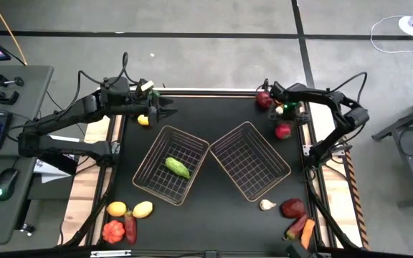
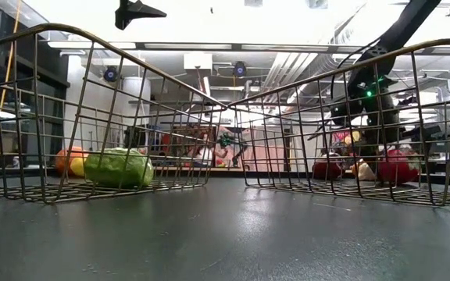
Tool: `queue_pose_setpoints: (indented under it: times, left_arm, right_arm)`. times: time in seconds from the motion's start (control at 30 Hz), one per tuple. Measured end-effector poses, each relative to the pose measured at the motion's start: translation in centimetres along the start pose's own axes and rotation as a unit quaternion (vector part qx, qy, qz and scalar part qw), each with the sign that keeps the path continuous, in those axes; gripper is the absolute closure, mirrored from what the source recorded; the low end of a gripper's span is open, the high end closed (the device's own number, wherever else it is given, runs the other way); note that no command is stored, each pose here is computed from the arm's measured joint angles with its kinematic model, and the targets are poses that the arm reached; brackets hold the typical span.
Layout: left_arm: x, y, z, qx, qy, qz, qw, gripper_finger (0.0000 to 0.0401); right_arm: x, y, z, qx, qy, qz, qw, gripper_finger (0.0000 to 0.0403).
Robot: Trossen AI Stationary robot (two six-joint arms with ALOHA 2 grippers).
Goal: Sort produce into baskets
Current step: Put the tomato into the right basket
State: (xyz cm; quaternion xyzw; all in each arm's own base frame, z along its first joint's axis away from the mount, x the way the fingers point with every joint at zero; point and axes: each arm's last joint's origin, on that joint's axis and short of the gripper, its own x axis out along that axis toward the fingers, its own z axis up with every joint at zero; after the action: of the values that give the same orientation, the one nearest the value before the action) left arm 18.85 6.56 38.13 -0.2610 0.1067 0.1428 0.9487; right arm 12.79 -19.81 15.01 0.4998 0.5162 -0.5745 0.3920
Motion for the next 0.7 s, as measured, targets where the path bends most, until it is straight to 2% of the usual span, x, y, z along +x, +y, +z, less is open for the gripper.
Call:
queue_pose_setpoints:
  times: [0.2,0.43,0.53,0.7]
  left_arm:
    - [0.0,0.0,0.0,0.0,0.0,0.0,1.0,0.0089]
    - [0.0,0.0,0.0,0.0,0.0,0.0,1.0,0.0089]
    - [0.0,0.0,0.0,0.0,0.0,0.0,1.0,0.0089]
    - [0.0,0.0,0.0,-0.005,0.001,0.0,1.0,0.0089]
  right_arm:
    - [-0.6,0.7,-0.9,-0.054,0.022,0.043,0.997,0.0004]
    - [-2.5,0.3,-2.0,-0.087,-0.012,0.067,0.994,0.0004]
    - [-3.6,-0.7,-2.7,-0.085,-0.033,0.051,0.995,0.0004]
    - [-5.3,-3.0,-4.2,-0.044,-0.046,0.009,0.998,0.0004]
